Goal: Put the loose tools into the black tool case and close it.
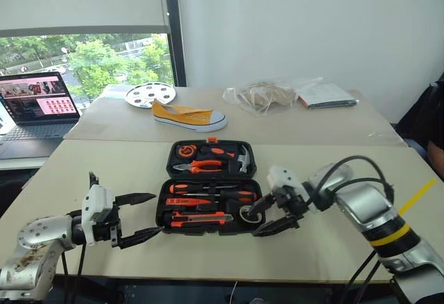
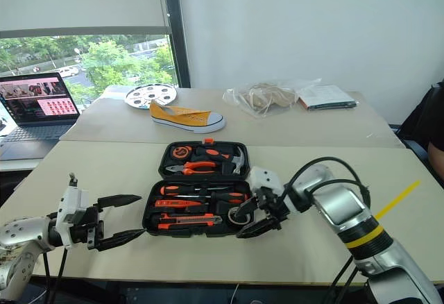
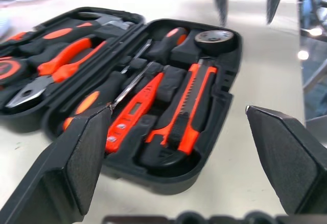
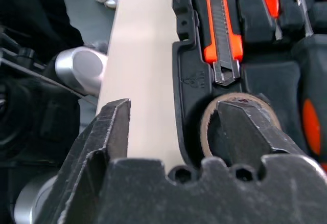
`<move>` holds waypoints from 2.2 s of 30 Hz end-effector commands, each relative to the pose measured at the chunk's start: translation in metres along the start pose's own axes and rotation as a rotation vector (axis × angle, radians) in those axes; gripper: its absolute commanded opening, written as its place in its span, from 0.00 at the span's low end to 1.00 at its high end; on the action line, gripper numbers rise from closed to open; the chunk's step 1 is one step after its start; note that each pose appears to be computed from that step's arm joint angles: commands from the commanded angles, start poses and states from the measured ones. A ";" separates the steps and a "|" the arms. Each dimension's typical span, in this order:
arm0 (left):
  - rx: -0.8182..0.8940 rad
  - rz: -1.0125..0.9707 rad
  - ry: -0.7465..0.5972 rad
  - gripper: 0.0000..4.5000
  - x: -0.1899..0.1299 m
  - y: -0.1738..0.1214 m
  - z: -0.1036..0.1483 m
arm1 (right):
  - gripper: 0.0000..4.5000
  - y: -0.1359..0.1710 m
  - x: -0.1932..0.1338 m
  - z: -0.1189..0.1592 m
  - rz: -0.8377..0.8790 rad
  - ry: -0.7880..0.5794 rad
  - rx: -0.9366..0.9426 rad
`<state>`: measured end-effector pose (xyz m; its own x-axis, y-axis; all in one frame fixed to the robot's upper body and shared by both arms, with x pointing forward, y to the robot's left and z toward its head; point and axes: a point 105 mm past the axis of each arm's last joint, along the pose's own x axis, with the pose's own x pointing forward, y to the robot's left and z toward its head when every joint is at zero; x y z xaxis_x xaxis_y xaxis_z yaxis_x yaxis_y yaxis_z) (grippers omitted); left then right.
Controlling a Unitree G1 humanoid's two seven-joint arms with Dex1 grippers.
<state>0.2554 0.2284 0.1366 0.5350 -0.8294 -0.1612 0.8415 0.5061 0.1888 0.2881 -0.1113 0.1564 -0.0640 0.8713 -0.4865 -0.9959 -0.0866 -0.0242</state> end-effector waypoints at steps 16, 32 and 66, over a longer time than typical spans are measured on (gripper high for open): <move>-0.040 0.375 -0.047 0.02 0.013 0.056 0.006 | 0.00 -0.081 -0.036 -0.001 -0.505 -0.181 -0.257; 0.031 -0.041 -0.020 0.02 0.009 -0.008 0.009 | 0.00 -0.006 0.033 -0.020 -0.159 -0.108 -0.176; -0.197 0.371 0.157 0.02 0.049 0.077 -0.036 | 0.00 -0.114 0.007 -0.038 -0.573 -0.035 -0.085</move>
<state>0.3451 0.2393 0.1015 0.8028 -0.5307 -0.2718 0.5640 0.8238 0.0573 0.4020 -0.1196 0.1119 0.4942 0.7904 -0.3621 -0.8638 0.3992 -0.3075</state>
